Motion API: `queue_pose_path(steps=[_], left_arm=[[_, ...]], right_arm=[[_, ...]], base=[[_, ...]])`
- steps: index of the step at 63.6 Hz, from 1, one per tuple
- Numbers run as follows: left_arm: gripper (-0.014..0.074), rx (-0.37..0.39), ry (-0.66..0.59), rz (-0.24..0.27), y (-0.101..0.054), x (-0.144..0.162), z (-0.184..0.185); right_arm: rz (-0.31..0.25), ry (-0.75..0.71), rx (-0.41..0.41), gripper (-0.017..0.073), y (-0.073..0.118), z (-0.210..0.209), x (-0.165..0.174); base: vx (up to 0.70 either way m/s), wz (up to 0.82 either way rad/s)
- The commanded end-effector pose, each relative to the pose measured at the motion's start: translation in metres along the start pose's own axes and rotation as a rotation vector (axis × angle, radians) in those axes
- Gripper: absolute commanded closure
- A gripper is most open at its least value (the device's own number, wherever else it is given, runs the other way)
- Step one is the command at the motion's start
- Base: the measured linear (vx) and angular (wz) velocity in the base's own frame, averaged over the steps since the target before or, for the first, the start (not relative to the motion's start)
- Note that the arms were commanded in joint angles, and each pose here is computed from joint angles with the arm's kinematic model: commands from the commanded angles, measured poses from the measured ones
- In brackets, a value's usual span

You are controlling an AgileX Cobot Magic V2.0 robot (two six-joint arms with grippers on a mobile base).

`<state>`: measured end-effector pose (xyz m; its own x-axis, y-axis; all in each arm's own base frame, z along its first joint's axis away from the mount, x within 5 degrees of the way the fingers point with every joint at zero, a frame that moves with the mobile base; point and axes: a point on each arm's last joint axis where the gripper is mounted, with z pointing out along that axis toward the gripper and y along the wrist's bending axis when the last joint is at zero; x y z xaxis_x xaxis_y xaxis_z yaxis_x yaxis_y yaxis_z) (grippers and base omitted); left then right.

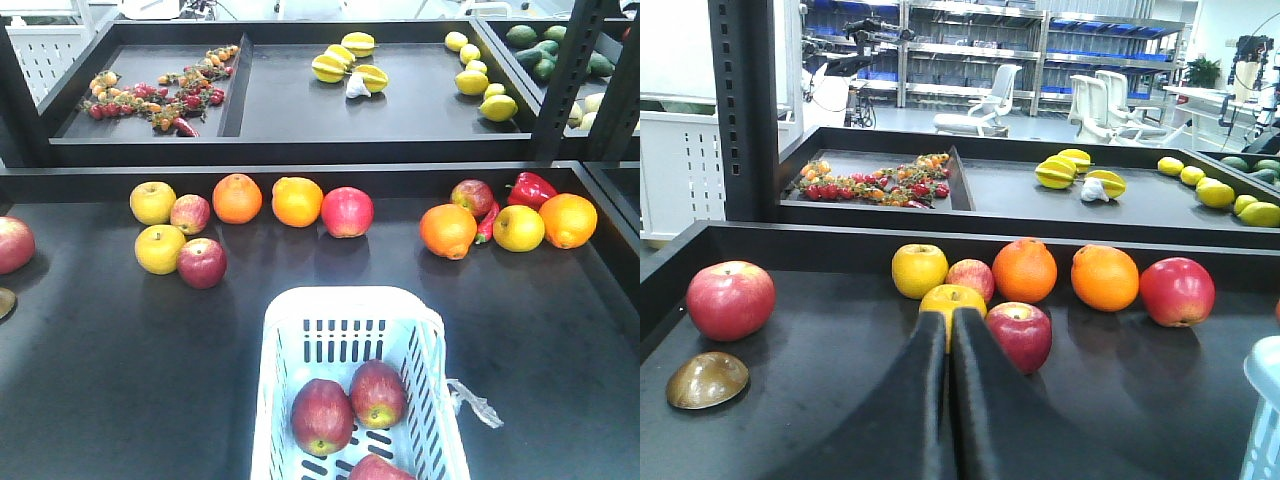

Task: Pick three apples into basket with both arms

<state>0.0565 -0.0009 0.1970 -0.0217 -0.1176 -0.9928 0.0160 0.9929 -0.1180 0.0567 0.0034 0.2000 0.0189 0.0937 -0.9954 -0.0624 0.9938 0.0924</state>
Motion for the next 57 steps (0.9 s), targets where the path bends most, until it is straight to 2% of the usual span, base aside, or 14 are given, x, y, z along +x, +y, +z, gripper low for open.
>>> queue_pose_path(steps=[1, 57], left_arm=[[0.0600, 0.011, -0.070, -0.018, -0.0003, -0.0003, -0.0002], [0.0600, 0.011, -0.070, -0.018, -0.0003, -0.0003, -0.0002]], right_arm=[[-0.005, -0.068, -0.005, 0.0568, 0.0002, -0.0003, -0.0021], [-0.006, -0.068, -0.007, 0.0568, 0.0004, -0.0003, -0.0021]], base=[[0.00, 0.00], [0.00, 0.00]])
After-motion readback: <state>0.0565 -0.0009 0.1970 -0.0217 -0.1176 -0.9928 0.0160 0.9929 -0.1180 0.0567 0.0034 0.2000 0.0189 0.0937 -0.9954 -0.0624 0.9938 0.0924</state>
